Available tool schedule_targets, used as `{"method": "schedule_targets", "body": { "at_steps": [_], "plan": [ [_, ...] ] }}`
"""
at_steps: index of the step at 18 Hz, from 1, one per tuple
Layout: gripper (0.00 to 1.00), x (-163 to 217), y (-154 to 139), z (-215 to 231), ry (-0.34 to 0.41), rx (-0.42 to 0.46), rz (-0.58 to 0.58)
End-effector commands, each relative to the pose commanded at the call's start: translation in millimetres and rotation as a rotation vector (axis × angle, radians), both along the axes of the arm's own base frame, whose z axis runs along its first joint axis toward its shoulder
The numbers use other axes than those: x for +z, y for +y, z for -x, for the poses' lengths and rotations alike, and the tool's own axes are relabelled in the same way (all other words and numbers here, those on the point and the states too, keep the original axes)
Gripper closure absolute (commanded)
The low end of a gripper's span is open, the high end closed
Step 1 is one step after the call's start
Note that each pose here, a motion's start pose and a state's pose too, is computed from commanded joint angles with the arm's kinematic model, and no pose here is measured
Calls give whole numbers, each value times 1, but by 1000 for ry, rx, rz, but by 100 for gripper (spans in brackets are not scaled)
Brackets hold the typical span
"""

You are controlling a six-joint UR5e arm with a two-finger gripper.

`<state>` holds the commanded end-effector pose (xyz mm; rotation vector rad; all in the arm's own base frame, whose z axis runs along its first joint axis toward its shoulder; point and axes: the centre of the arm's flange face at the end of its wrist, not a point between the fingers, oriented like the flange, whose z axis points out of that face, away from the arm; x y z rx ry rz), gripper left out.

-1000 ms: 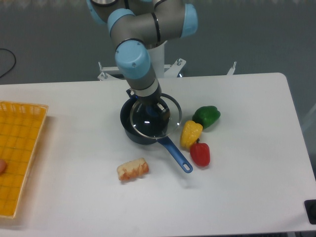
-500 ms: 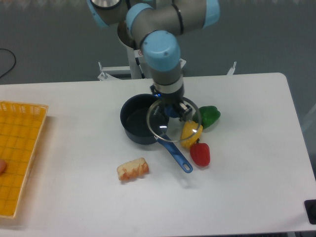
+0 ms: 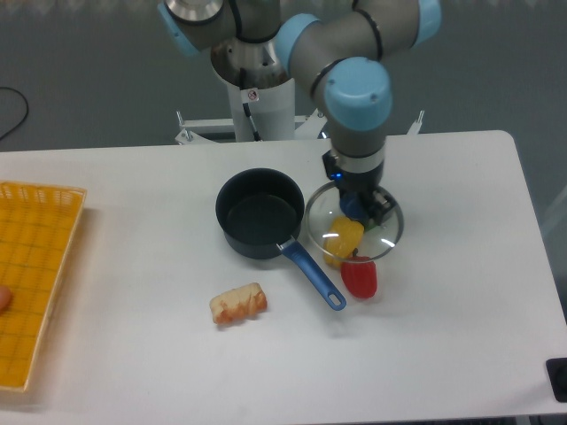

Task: Open the lid
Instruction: 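Carry the lid away from the pot toward the peppers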

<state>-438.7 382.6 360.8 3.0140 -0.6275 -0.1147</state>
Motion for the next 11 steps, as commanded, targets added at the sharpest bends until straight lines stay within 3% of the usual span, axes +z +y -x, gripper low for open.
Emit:
{"method": "schedule_targets", "body": {
  "at_steps": [11],
  "plan": [
    [39,1,-16,14,-4,4,-6]
  ]
}}
